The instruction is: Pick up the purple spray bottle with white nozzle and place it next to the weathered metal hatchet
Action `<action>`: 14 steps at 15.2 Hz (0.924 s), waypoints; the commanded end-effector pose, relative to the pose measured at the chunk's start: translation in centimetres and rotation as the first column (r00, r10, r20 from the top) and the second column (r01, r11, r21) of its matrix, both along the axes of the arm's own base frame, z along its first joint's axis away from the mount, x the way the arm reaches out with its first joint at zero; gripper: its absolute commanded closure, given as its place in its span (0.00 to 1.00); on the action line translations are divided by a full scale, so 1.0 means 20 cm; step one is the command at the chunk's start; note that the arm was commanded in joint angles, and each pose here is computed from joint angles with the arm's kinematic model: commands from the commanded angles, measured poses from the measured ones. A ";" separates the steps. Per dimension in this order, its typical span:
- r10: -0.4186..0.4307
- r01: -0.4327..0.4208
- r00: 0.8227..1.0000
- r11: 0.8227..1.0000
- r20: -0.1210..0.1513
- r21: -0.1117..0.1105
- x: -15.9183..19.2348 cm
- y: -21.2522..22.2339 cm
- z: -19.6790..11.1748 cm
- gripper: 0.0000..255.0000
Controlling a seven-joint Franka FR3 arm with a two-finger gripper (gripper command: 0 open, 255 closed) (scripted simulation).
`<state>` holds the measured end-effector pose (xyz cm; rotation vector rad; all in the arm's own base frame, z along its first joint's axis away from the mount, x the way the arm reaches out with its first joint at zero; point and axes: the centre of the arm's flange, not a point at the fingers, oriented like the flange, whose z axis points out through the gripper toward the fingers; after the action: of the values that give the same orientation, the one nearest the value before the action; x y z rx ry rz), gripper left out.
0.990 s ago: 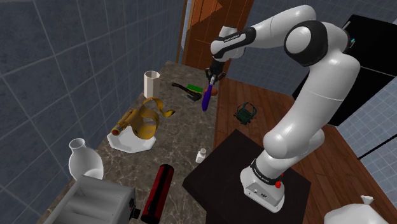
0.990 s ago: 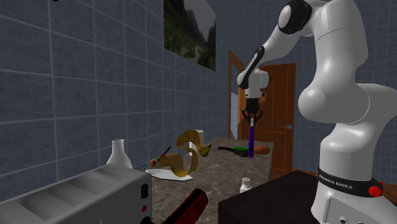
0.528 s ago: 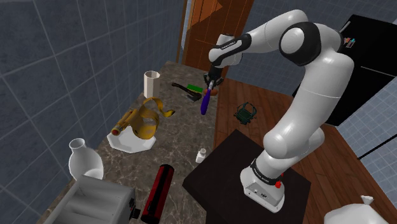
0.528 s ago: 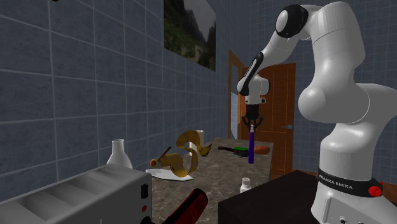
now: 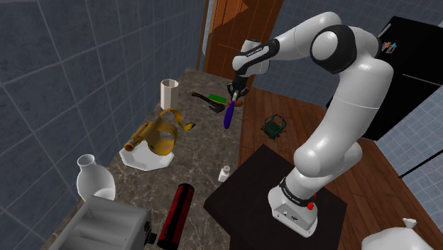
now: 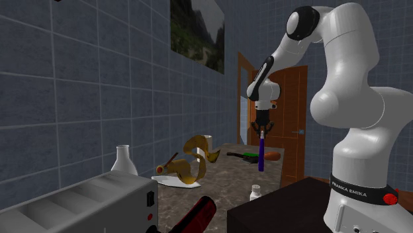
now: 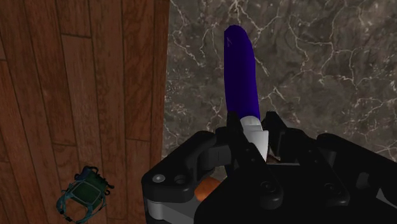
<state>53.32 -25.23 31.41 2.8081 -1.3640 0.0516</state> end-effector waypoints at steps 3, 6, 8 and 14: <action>0.000 0.000 1.000 1.000 0.000 0.000 0.00 0.00 0.00 0.00; 0.000 0.000 1.000 1.000 0.000 0.000 0.00 0.00 0.00 0.00; 0.000 0.000 1.000 1.000 0.000 0.000 0.00 0.00 0.13 0.00; 0.000 0.000 1.000 1.000 0.000 0.000 -0.01 0.01 0.25 0.00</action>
<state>53.23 -25.10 36.35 2.8081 -1.3640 0.0527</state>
